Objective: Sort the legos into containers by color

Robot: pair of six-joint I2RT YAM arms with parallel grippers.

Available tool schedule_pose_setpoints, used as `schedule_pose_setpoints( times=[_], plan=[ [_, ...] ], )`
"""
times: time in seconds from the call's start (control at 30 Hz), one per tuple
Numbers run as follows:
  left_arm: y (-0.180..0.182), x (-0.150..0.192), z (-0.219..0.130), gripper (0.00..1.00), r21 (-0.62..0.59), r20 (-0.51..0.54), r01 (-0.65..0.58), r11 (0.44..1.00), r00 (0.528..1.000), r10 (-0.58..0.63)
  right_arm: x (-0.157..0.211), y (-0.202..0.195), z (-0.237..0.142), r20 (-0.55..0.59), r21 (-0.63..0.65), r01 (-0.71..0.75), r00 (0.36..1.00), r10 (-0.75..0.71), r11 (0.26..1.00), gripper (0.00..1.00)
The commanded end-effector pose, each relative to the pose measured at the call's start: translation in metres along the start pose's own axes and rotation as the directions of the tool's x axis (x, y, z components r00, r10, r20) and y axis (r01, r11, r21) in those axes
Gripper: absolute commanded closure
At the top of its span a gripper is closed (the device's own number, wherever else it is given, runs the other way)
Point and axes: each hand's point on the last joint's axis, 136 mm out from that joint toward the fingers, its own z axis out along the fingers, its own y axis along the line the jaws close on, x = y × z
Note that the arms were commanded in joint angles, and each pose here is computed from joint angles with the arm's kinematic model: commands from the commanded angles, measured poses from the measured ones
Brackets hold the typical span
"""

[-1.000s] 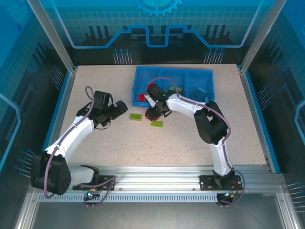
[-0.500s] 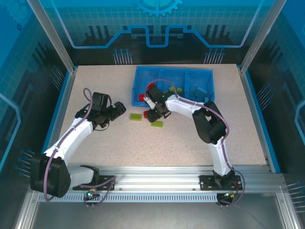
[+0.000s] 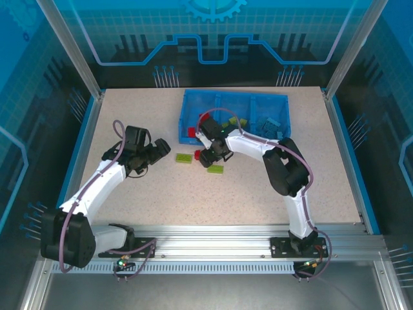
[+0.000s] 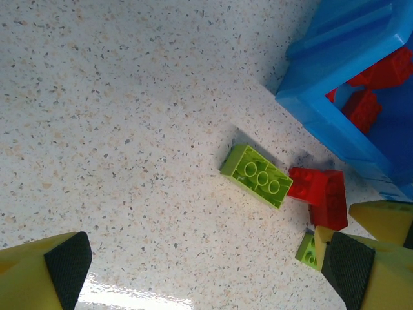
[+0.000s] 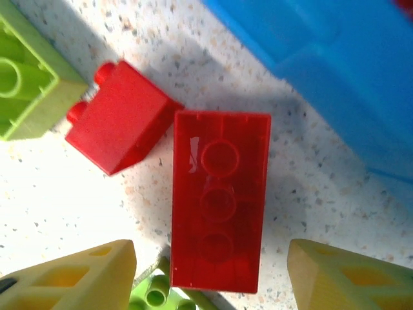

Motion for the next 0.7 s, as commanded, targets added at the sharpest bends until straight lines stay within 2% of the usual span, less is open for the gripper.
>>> schedule_pose_setpoints(
  times=[0.0,0.37,0.57,0.67],
  plan=[
    [0.008,0.004,-0.002,0.01,-0.006,0.001,0.03,1.0,1.0,-0.03,-0.005,-0.001,0.008,-0.02,0.007,0.029,0.999,-0.029,1.0,0.37],
    [0.008,0.004,0.0,0.01,-0.005,0.0,0.032,0.999,0.999,-0.032,0.009,-0.004,0.024,-0.094,0.016,0.068,0.993,-0.066,0.998,0.44],
    [0.01,0.005,0.001,0.01,-0.008,-0.002,0.038,0.999,0.999,-0.038,0.0,0.002,0.007,-0.044,0.021,0.062,0.997,-0.061,0.998,0.68],
    [0.01,0.006,0.002,0.01,-0.007,-0.007,0.041,0.999,0.999,-0.041,-0.009,0.011,-0.013,0.003,-0.003,0.06,0.998,-0.06,0.998,0.73]
  ],
)
